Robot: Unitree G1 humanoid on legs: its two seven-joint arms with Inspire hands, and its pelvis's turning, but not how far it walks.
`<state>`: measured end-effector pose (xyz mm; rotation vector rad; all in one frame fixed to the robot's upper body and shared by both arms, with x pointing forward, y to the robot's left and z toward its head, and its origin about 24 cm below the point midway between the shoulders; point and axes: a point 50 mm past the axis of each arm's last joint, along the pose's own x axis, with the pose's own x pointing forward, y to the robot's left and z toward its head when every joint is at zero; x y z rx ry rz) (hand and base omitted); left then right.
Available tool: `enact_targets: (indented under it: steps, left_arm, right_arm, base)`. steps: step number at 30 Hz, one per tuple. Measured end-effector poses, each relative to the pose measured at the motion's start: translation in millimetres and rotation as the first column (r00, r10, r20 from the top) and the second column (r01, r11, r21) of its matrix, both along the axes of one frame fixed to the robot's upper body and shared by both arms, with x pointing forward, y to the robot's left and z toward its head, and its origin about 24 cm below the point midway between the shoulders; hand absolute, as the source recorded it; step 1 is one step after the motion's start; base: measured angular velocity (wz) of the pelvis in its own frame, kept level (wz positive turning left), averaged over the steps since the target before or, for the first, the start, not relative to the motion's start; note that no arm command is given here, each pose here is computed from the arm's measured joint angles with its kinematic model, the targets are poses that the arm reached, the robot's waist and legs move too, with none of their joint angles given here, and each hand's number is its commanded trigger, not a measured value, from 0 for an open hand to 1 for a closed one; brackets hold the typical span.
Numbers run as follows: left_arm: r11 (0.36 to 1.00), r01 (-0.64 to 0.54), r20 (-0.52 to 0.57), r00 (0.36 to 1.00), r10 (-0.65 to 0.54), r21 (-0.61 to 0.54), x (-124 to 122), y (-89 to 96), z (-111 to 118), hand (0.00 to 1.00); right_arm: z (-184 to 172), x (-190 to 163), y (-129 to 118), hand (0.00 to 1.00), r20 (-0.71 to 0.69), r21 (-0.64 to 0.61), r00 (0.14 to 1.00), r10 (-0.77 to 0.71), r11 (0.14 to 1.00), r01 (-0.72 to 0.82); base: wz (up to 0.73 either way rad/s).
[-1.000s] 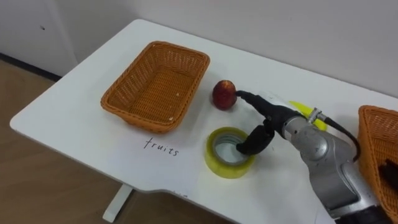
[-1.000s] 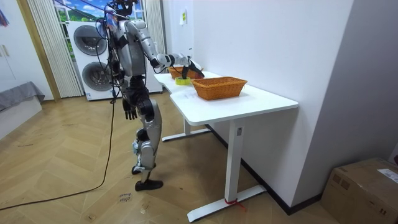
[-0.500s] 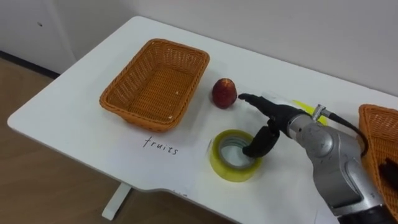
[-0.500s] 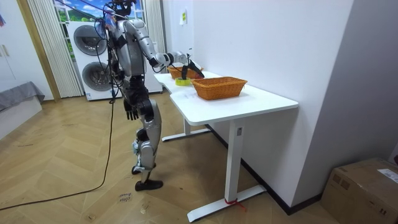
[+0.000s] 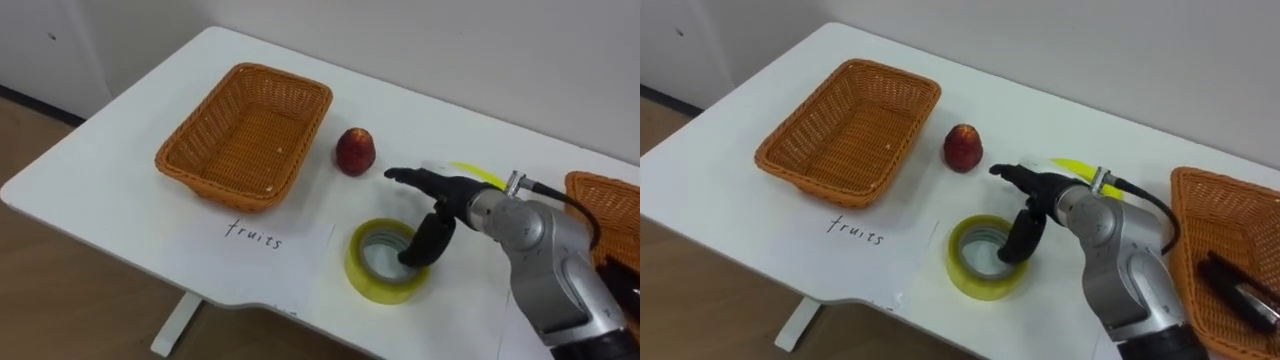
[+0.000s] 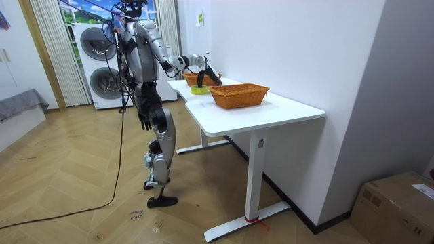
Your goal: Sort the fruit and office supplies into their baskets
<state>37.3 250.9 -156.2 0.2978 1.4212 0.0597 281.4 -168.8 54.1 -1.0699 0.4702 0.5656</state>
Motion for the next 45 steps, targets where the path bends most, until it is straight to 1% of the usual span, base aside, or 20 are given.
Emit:
enact_targets:
  steps: [9,10,11,12,15,21,29,35,42,45]
  left_arm:
    - [1.000,0.005,0.007,1.000,-0.005,0.002,1,0.7,0,0.00]
    - [1.000,0.005,0.007,1.000,-0.005,0.002,1,0.7,0,0.00]
    - [1.000,0.004,0.007,1.000,-0.004,0.002,1,0.7,0,0.00]
    - [1.000,0.003,0.008,1.000,-0.003,0.002,1,0.8,0,0.00]
    - [1.000,-0.002,0.009,1.000,0.002,0.007,1,1.0,0,0.00]
    - [1.000,-0.003,0.009,1.000,0.003,0.015,1,2.4,1,0.00]
    - [1.000,-0.003,0.013,1.000,0.003,0.020,2,2.6,1,0.00]
    - [1.000,-0.012,0.014,1.000,0.011,0.026,2,6.0,2,0.00]
    - [0.998,-0.050,0.003,0.999,0.050,0.023,-3,8.6,-1,0.00]
    - [0.999,-0.045,0.000,0.999,0.045,0.022,-3,8.6,-1,0.00]
  right_arm:
    - [-4,-3,0,0.00,-0.053,-0.013,0.998,0.018,1.000,-0.019]
    - [-6,-5,0,0.53,-0.063,-0.011,0.998,0.018,1.000,-0.019]
    - [-8,-6,0,0.84,-0.075,-0.009,0.997,0.020,1.000,-0.021]
    - [-9,-7,0,1.00,-0.084,-0.009,0.996,0.021,1.000,-0.022]
    - [-11,-8,-1,1.00,-0.091,-0.010,0.996,0.022,1.000,-0.023]
    - [-8,-6,-2,1.00,-0.044,-0.025,0.999,0.001,1.000,-0.002]
    - [-14,-9,-1,1.00,-0.074,-0.030,0.997,0.007,0.999,-0.009]
    - [-15,-10,4,1.00,-0.077,-0.032,0.996,0.034,0.999,-0.036]
    - [-13,-12,7,1.00,-0.065,-0.028,0.996,0.064,0.997,-0.066]
    - [-12,-14,8,1.00,-0.056,-0.024,0.996,0.069,0.997,-0.070]
  base:
    - [-0.02]
    - [-0.07]
    - [-0.11]
    - [-0.10]
    - [-0.11]
    - [-0.04]
    - [-0.01]
    - [-0.13]
    - [-0.12]
    - [-0.04]
